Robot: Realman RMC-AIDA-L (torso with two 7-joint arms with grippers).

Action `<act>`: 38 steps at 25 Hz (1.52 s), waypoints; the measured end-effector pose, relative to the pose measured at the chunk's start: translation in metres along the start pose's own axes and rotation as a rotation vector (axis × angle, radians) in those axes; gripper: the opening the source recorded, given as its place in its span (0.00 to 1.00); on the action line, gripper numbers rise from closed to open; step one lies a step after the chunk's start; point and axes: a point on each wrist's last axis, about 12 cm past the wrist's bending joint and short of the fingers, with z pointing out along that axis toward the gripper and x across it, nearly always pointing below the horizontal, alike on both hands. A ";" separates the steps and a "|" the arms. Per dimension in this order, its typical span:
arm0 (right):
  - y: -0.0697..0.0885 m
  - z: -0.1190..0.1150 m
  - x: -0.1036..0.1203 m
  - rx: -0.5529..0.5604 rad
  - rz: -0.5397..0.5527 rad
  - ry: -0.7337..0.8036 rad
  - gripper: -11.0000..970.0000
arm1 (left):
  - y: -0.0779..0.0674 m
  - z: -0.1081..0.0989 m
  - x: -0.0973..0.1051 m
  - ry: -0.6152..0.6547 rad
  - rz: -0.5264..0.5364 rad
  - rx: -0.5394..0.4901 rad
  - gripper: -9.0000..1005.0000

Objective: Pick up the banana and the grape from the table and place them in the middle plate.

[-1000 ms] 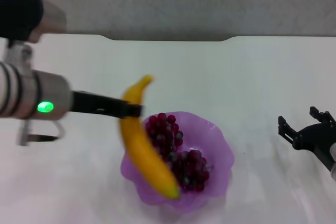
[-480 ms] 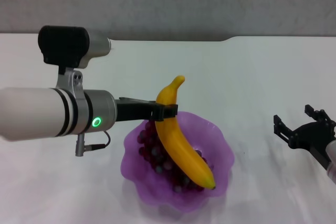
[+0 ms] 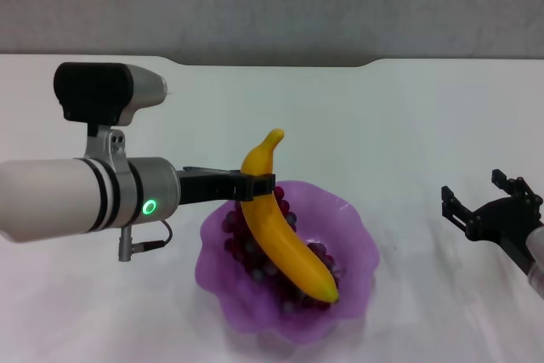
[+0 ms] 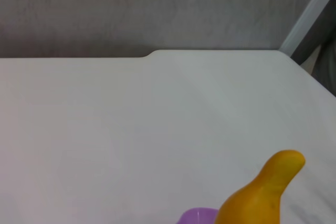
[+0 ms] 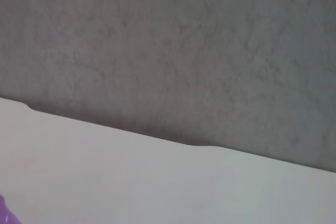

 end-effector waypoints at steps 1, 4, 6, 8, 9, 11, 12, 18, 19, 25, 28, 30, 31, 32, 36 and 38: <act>0.000 0.000 0.000 0.000 0.000 0.000 0.89 | 0.001 -0.001 0.001 -0.004 -0.002 0.004 0.64; 0.000 0.000 0.000 0.000 0.000 0.000 0.89 | 0.002 -0.001 0.002 -0.007 -0.002 0.008 0.65; 0.000 0.000 0.000 0.000 0.000 0.000 0.89 | 0.002 -0.002 0.005 -0.007 0.001 0.015 0.66; 0.000 0.000 0.000 0.000 0.000 0.000 0.89 | 0.001 -0.002 0.007 -0.004 0.005 0.017 0.67; 0.000 0.000 0.000 0.000 0.000 0.000 0.89 | 0.001 -0.002 0.007 -0.003 0.005 0.017 0.67; 0.000 0.000 0.000 0.001 -0.001 0.001 0.89 | 0.001 -0.003 0.007 -0.007 0.007 0.017 0.67; -0.001 0.000 0.001 0.003 -0.001 0.002 0.89 | 0.002 -0.004 0.007 -0.012 0.009 0.016 0.72; -0.002 -0.001 0.001 0.006 0.000 0.005 0.89 | 0.000 -0.021 0.003 -0.086 0.034 0.013 0.89; -0.002 -0.001 0.001 0.006 0.000 0.005 0.89 | -0.001 -0.023 0.001 -0.101 0.044 0.012 0.89; -0.001 0.000 0.001 0.004 -0.001 0.003 0.89 | -0.002 -0.046 -0.008 -0.237 0.148 -0.036 0.89; -0.001 0.000 0.000 0.003 -0.002 -0.001 0.89 | 0.005 -0.064 -0.003 -0.347 0.188 -0.116 0.89; -0.001 0.000 0.000 0.003 -0.002 -0.004 0.89 | 0.009 -0.070 0.003 -0.412 0.210 -0.178 0.89; -0.001 0.000 0.000 0.002 -0.001 -0.006 0.89 | 0.012 -0.072 0.007 -0.449 0.231 -0.226 0.89; -0.001 0.000 -0.001 0.001 -0.001 -0.007 0.89 | 0.015 -0.073 0.012 -0.478 0.250 -0.275 0.89; -0.001 0.000 -0.001 0.002 0.000 -0.012 0.89 | 0.023 -0.062 0.037 -0.546 0.324 -0.468 0.89; 0.000 0.001 -0.003 0.000 -0.001 -0.015 0.89 | 0.026 -0.055 0.049 -0.582 0.363 -0.556 0.89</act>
